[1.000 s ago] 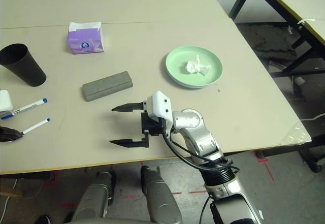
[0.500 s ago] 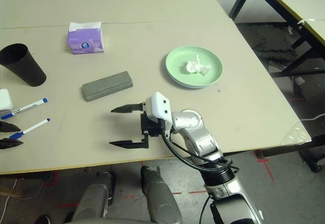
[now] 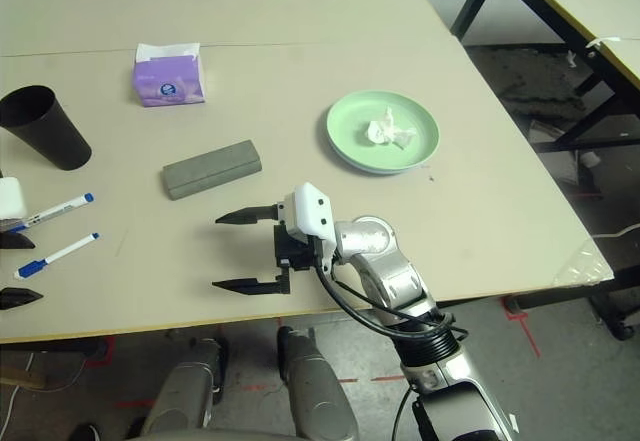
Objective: Organize and tidy the items on the table.
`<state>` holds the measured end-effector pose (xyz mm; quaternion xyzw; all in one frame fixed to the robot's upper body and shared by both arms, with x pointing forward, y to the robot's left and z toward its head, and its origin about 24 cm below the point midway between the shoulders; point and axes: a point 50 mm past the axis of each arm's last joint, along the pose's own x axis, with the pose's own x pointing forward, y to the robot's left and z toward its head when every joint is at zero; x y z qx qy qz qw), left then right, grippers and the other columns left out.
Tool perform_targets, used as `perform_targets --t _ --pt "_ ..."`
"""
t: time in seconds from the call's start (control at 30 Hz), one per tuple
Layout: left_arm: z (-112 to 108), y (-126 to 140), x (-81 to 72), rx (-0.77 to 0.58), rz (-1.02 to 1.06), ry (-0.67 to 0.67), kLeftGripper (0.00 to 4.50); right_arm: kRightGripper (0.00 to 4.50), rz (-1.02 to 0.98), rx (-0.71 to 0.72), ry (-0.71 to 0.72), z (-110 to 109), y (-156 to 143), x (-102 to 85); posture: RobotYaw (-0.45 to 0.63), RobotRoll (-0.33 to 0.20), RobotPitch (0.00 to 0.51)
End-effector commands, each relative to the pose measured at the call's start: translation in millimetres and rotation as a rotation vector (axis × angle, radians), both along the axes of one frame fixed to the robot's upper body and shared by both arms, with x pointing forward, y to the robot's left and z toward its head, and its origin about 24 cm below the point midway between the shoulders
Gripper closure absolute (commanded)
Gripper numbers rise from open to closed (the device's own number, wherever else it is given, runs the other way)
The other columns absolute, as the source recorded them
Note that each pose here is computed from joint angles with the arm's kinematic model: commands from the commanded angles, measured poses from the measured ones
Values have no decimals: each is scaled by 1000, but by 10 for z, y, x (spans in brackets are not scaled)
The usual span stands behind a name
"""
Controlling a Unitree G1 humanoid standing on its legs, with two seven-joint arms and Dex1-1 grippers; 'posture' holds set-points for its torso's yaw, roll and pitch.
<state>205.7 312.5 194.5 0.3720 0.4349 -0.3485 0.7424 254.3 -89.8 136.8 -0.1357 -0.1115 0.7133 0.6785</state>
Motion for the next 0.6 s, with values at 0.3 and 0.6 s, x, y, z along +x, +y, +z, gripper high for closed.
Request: perform_targets --t 0.3,0.6 --pt "-199 -21 164 -45 1 -48 15 0 18 -18 -14 3 13 -19 -12 0 258" --pt "-235 -38 193 -52 1 -56 15 0 20 -19 -15 11 19 -21 -14 0 258"
